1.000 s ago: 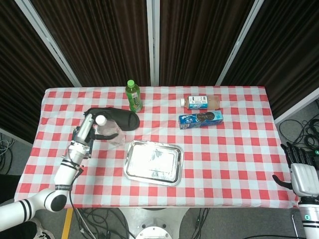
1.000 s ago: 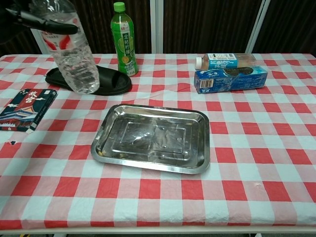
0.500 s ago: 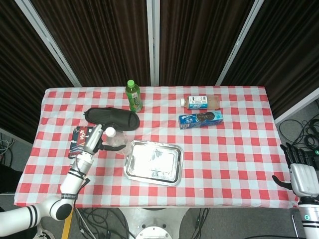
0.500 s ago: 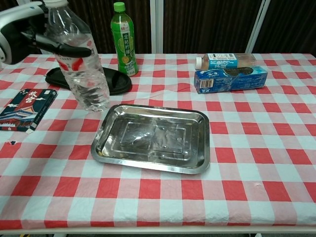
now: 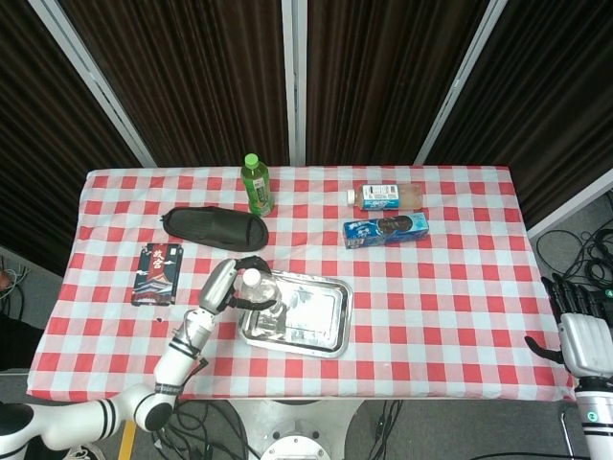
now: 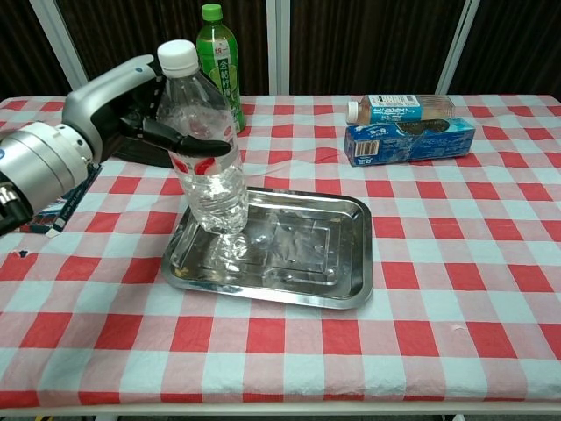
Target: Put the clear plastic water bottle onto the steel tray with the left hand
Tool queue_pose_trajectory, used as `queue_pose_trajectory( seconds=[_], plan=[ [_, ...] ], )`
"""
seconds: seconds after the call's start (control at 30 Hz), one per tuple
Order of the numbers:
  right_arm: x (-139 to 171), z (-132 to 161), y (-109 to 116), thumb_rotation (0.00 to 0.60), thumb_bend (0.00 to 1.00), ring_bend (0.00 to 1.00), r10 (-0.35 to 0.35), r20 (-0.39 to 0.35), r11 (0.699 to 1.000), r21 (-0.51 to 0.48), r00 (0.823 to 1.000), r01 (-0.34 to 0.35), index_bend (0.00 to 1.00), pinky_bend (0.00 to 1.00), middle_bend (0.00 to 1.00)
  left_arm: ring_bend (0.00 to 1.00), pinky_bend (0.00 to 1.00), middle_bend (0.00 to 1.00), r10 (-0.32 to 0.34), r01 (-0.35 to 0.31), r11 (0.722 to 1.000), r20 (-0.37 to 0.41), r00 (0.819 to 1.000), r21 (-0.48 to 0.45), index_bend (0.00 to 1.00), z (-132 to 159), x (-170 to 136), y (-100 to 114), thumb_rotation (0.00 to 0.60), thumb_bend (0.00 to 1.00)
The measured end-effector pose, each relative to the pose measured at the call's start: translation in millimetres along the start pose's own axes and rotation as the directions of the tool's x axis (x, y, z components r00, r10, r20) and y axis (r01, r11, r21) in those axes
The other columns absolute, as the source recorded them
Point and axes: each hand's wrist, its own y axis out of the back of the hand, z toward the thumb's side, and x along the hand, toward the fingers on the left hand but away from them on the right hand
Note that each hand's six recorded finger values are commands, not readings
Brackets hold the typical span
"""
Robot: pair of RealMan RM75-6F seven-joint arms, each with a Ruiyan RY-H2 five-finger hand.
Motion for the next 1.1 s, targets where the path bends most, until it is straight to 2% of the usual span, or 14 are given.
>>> queue_pose_trajectory(
  seconds=[0.57, 0.63, 0.7, 0.83, 1.1],
  plan=[
    [-0.9, -2.7, -2.6, 0.6, 0.1, 0.0, 0.006, 0.009, 1.0, 0.004, 1.0, -0.006, 0.0, 0.0, 0.0, 0.55, 0.54, 0.67, 0.006, -0.008, 0.999, -0.048, 0.999, -0.041, 0.56, -13.2, -0.4, -8.9, 0.6, 0.23],
    [-1.2, -2.4, -2.7, 0.6, 0.1, 0.0, 0.006, 0.009, 1.0, 0.004, 1.0, -0.006, 0.0, 0.0, 0.0, 0.54, 0.53, 0.66, 0.005, -0.007, 0.999, -0.05, 0.999, -0.042, 0.53, -14.3, -1.0, -9.6, 0.6, 0.21],
    [-1.2, -2.4, -2.6, 0.6, 0.1, 0.0, 0.006, 0.009, 1.0, 0.003, 1.0, -0.006, 0.0, 0.0, 0.0, 0.51, 0.51, 0.62, -0.003, 0.0, 0.999, -0.053, 0.999, -0.046, 0.46, -15.1, -1.6, -10.8, 0.6, 0.18],
    [-1.0, -2.4, -2.8, 0.6, 0.1, 0.0, 0.007, 0.009, 1.0, 0.002, 1.0, -0.007, 0.0, 0.0, 0.0, 0.43, 0.46, 0.49, -0.018, 0.015, 0.999, -0.055, 0.998, -0.052, 0.29, -15.7, -1.8, -11.7, 0.6, 0.11],
    [-0.7, -2.4, -2.6, 0.6, 0.11, 0.0, 0.011, 0.01, 1.0, -0.002, 1.0, -0.011, 0.0, 0.0, 0.0, 0.34, 0.39, 0.4, -0.01, 0.007, 0.998, -0.055, 0.998, -0.062, 0.23, -13.4, -0.7, -6.9, 0.6, 0.06]
  ],
)
